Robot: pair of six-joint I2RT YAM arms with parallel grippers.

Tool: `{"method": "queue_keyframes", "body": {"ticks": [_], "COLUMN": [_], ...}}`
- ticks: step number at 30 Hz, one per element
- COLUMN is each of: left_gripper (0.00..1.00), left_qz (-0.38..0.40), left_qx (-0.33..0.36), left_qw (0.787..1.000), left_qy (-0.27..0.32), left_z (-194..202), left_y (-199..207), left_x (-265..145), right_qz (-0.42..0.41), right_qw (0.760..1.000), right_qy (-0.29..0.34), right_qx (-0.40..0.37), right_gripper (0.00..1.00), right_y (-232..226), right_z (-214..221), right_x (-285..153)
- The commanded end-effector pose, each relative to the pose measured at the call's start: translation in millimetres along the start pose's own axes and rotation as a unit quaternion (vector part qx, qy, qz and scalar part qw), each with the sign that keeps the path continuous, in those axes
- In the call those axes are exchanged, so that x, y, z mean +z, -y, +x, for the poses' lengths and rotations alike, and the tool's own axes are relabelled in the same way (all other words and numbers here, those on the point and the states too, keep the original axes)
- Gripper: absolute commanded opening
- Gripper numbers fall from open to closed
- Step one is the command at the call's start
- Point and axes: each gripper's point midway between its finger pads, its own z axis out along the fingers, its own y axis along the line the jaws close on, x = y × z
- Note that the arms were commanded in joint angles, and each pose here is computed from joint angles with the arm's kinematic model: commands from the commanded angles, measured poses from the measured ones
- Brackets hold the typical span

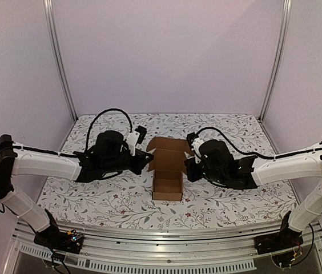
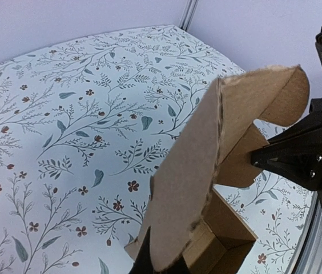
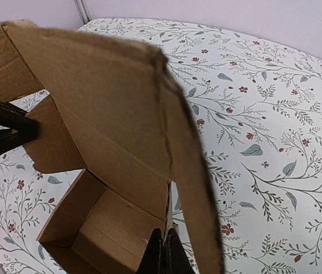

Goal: Fold the paper box

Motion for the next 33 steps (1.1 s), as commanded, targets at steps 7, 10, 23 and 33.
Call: {"method": "queue_keyframes", "body": {"ticks": [7,10,23,33], "left_gripper": [0.0,0.0,0.0,0.0], "left_qz": [-0.034,-0.05,-0.107,-0.108], "left_qx": [0.005,0.008,-0.024,-0.036], "left_qw": [0.999,0.999,0.994,0.994], "left_qy": [0.017,0.015,0.016,0.0], "left_z": [-13.0,-9.2,1.9,14.6], "left_y": [5.6,4.1,1.6,15.7], "left_x": [17.6,21.7,32.9,41.6], "right_qz": [0.066,0.094,0.138,0.16], "right_qw": [0.993,0.99,0.983,0.979], "right_qy": [0.092,0.097,0.103,0.1], "right_qx": [0.041,0.042,0.062,0.078], "right_gripper": [0.0,0.0,0.0,0.0], "right_y": [-6.8,-2.2,-5.2,-1.0], "right_z": [-47.0,-48.9,-40.4,-31.2], "right_x": [-1.8,-0.4,11.8,13.8]}}
